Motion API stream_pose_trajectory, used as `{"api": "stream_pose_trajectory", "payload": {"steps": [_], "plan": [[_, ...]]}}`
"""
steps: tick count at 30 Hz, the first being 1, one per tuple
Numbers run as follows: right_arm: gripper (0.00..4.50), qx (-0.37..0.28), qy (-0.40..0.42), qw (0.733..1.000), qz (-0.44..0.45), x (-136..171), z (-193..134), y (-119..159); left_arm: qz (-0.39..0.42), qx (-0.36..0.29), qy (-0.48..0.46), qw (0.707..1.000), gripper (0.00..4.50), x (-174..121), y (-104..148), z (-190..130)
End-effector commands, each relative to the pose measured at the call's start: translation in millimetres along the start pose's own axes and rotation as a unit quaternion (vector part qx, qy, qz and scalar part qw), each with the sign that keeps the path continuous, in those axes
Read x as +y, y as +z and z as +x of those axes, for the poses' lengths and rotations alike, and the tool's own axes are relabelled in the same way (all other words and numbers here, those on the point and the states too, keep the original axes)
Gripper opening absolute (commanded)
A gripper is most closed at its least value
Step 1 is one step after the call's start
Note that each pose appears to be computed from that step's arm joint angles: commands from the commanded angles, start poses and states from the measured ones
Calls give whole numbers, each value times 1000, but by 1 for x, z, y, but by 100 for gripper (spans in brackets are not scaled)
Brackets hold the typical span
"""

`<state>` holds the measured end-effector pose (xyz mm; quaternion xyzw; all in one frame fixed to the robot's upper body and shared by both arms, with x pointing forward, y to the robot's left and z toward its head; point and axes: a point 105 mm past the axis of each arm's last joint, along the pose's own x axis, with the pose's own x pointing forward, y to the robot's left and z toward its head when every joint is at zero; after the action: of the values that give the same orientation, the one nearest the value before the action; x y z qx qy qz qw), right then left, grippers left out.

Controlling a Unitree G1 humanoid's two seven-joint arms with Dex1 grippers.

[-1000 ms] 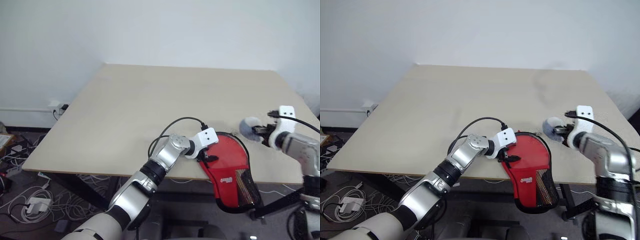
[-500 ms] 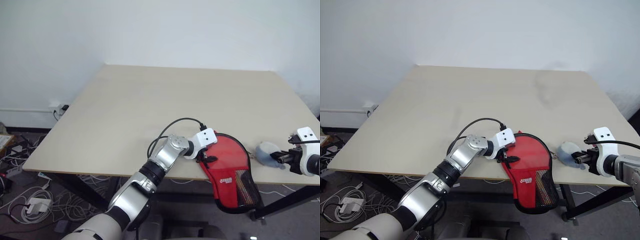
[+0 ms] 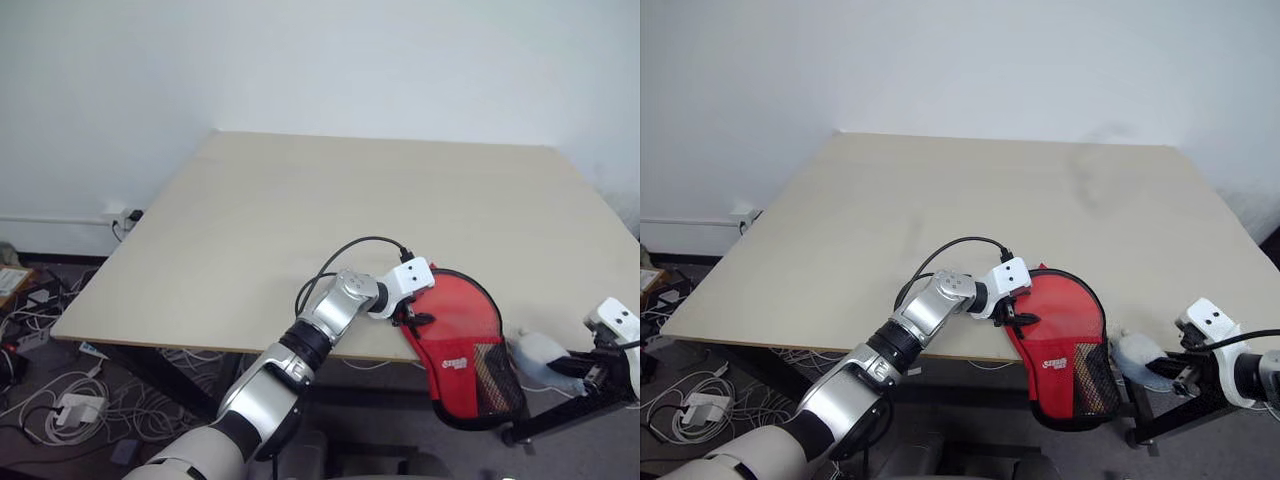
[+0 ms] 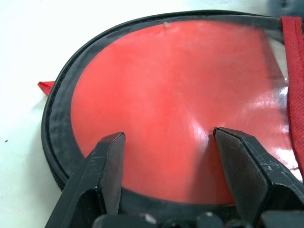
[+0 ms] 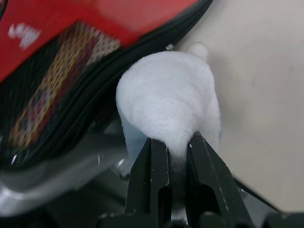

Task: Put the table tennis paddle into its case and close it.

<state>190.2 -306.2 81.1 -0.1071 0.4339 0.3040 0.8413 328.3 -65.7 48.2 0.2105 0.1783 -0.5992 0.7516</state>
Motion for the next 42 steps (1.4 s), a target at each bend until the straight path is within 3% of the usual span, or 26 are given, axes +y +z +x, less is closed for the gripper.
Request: {"api": "stream_pose_trajectory", "payload": {"steps": [1, 11, 20, 26, 32, 33, 38, 42], "plan": [[2, 24, 2, 1000, -14, 0, -14, -9, -33, 68, 4, 997, 314, 0, -41, -1], [2, 83, 15, 996, -28, 1, -51, -44, -33, 66, 3, 997, 314, 0, -41, 1], [2, 132, 84, 984, -81, 41, -52, -79, -36, 61, 0, 998, 314, -2, -38, 4], [2, 134, 126, 977, -110, 66, -46, -85, -36, 61, 0, 997, 314, -2, -39, 5], [2, 98, 25, 990, -95, 29, -44, -66, -35, 61, 1, 997, 314, 0, -40, 4], [66, 85, 11, 993, -78, 23, -44, -60, -35, 61, 1, 997, 314, 0, -40, 4], [231, 79, 13, 994, -79, 25, -49, -48, -33, 60, 3, 998, 314, 4, -39, 1], [231, 58, 10, 995, -79, 27, -55, -37, -35, 54, 7, 998, 314, 10, -37, -4]]}}
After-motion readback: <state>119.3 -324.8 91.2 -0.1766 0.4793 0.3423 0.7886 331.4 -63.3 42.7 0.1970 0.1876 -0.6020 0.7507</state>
